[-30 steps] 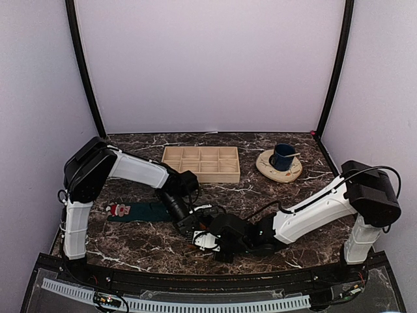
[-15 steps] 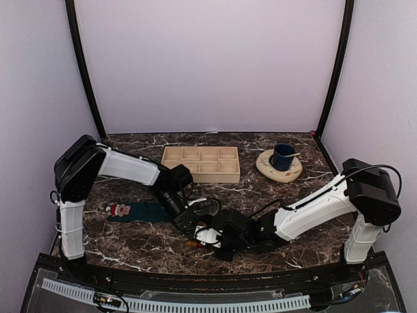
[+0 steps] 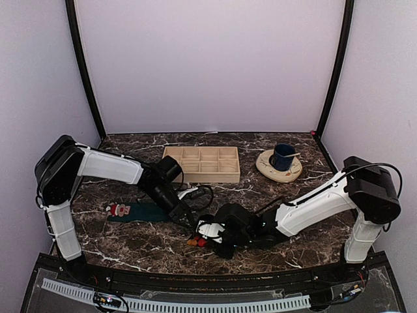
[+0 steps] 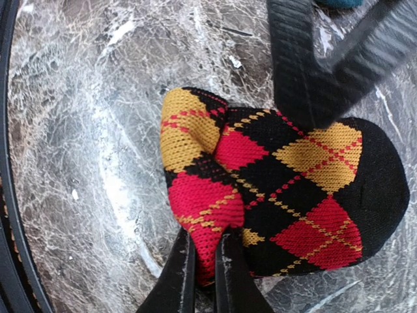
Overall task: Roll the socks
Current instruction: Pick up the sock from the center of the board.
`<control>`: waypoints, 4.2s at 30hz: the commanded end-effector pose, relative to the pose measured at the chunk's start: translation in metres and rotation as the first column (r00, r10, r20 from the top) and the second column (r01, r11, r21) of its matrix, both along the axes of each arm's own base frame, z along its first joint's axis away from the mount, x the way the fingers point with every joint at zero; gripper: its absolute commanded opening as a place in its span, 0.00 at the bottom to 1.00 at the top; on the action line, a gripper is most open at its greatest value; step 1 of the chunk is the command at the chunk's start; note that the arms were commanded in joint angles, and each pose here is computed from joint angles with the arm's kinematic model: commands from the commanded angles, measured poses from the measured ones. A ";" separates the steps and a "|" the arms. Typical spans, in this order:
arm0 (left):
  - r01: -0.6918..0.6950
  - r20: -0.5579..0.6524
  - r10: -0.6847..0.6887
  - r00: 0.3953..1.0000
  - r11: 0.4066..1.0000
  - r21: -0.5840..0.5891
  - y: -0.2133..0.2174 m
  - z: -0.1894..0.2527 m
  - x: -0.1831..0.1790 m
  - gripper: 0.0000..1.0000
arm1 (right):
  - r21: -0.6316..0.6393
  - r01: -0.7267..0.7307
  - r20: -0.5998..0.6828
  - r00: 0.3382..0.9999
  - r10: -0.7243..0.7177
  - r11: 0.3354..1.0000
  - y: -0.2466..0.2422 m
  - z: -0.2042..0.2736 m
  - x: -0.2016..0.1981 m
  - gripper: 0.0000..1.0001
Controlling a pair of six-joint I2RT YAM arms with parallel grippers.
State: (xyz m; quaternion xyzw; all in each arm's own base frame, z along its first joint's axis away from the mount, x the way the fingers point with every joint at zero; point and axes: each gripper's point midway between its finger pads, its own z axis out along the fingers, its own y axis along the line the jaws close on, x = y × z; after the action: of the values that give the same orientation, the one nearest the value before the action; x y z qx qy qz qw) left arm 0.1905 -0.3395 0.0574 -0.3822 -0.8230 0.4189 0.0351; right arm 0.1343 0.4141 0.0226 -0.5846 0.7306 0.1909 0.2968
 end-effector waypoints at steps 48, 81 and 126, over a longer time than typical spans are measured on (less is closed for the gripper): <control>-0.079 0.459 0.134 0.878 0.988 -0.136 -0.003 0.033 -0.021 0.33 | -0.014 0.183 -0.789 0.602 -0.124 0.983 -0.057 -0.044 -0.040 0.04; 0.207 0.774 -0.249 0.582 0.966 0.154 -0.028 -0.004 -0.081 0.34 | -0.033 0.254 -0.867 0.474 -0.155 0.967 -0.065 -0.047 -0.034 0.04; 0.220 0.907 -0.306 0.288 0.943 0.249 -0.039 0.008 -0.075 0.35 | -0.026 0.236 -0.891 0.435 -0.130 0.971 -0.068 -0.047 -0.039 0.04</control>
State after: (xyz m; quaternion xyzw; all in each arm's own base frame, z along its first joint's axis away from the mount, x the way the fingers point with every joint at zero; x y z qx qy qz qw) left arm 0.1208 -0.3775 0.0439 -0.6829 -0.6475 0.0690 -0.3311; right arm 0.1089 0.3767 0.0217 -0.3471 0.7712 0.5334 -0.0152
